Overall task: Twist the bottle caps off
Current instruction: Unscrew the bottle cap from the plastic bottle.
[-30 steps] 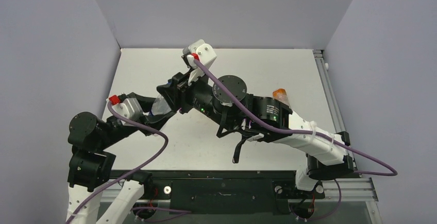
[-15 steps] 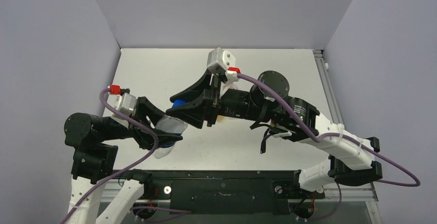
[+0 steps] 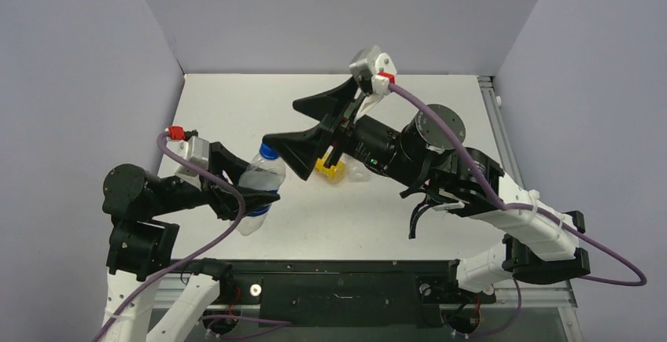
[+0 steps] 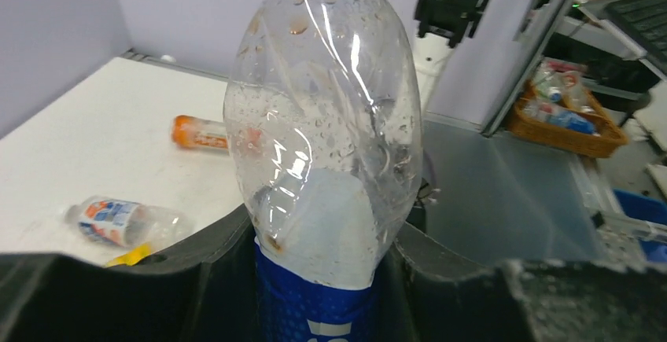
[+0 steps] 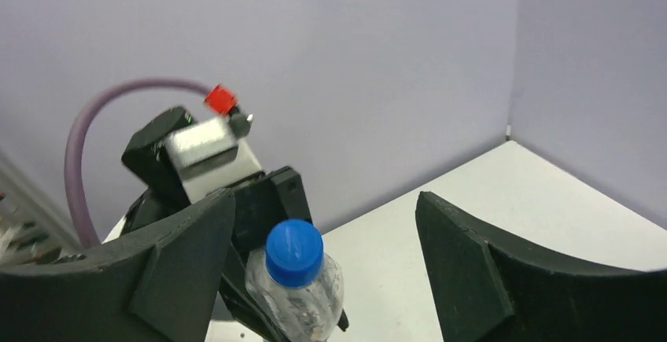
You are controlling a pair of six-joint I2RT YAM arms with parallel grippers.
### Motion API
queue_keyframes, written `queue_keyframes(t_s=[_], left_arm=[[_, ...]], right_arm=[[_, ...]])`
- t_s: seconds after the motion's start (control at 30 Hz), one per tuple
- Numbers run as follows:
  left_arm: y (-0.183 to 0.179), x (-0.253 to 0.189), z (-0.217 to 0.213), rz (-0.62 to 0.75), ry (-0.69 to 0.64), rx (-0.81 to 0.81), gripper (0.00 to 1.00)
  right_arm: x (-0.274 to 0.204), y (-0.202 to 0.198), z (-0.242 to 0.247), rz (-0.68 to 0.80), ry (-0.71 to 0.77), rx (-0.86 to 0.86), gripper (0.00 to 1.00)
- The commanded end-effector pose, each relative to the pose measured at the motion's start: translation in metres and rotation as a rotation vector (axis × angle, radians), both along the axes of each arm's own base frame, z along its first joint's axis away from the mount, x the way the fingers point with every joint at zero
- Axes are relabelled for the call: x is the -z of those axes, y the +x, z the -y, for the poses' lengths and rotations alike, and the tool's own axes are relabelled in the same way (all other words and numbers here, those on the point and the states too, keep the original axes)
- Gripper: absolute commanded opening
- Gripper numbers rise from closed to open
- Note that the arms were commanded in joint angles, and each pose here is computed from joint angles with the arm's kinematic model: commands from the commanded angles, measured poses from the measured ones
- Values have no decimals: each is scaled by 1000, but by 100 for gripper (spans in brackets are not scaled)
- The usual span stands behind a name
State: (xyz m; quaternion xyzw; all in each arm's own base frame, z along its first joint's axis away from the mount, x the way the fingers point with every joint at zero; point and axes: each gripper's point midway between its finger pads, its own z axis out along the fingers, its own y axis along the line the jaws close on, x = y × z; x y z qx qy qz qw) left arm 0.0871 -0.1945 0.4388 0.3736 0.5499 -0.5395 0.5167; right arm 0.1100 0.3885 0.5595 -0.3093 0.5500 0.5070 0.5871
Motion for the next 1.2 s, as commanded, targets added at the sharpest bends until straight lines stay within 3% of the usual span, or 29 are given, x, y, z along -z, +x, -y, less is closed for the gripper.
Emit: queue_keyframes(t_s=[0.0, 0.13, 0.27, 0.63, 0.73, 0.87, 1.03, 1.17], left_arm=[[39, 17, -19, 211, 126, -261, 11], [56, 29, -35, 345, 203, -397, 11], [63, 26, -44, 403, 208, -474, 11], [69, 27, -46, 383, 206, -504, 11], [70, 26, -46, 376, 202, -506, 11], [69, 25, -44, 358, 192, -494, 11], [53, 20, -33, 297, 155, -393, 11], [29, 3, -18, 206, 80, -245, 11]], right_arm=[[-14, 33, 20, -98, 9, 303, 80], [9, 41, -10, -121, -103, 367, 80], [18, 40, -24, -140, -133, 360, 73], [27, 32, -30, -159, -134, 304, 52], [30, 32, -30, -161, -141, 299, 38], [32, 34, -29, -167, -139, 299, 16], [19, 28, -20, -114, -122, 243, 2], [3, 9, -12, -5, -102, 103, 0]])
